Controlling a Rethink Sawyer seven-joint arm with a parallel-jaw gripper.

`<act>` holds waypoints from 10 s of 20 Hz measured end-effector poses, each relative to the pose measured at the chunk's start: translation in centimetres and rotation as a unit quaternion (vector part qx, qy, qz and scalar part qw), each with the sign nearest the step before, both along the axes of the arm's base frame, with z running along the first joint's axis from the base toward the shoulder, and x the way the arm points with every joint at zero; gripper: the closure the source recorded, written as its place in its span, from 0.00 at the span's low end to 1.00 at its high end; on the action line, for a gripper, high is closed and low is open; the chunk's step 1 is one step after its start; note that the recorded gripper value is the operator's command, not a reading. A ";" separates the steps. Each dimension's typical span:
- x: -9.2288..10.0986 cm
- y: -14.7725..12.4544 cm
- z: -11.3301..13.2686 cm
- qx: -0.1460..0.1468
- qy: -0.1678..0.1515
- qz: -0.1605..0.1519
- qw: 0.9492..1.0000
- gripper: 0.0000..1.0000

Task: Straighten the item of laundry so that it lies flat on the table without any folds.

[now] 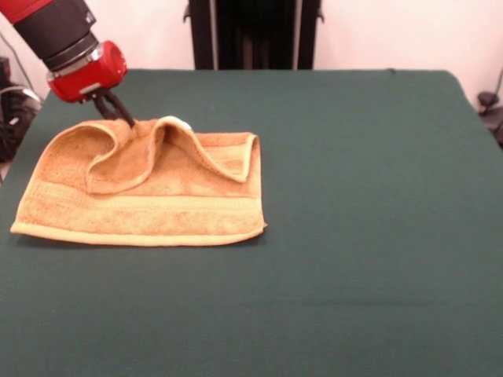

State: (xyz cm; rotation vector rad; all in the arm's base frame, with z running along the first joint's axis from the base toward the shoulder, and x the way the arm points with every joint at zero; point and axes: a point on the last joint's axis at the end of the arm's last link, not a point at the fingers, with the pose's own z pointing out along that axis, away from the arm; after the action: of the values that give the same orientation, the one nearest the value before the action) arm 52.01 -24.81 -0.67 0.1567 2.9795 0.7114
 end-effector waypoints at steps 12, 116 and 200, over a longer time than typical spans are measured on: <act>-0.4 0.4 -0.6 0.011 -0.010 -0.008 1.000 1.00; -4.2 1.8 0.2 0.097 -0.005 -0.030 0.995 0.00; 23.3 19.5 11.7 0.000 -0.012 0.045 0.999 0.00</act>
State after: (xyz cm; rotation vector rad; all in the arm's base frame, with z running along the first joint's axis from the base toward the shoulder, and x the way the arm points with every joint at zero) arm 75.26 -5.26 11.05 0.0144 2.9786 0.7185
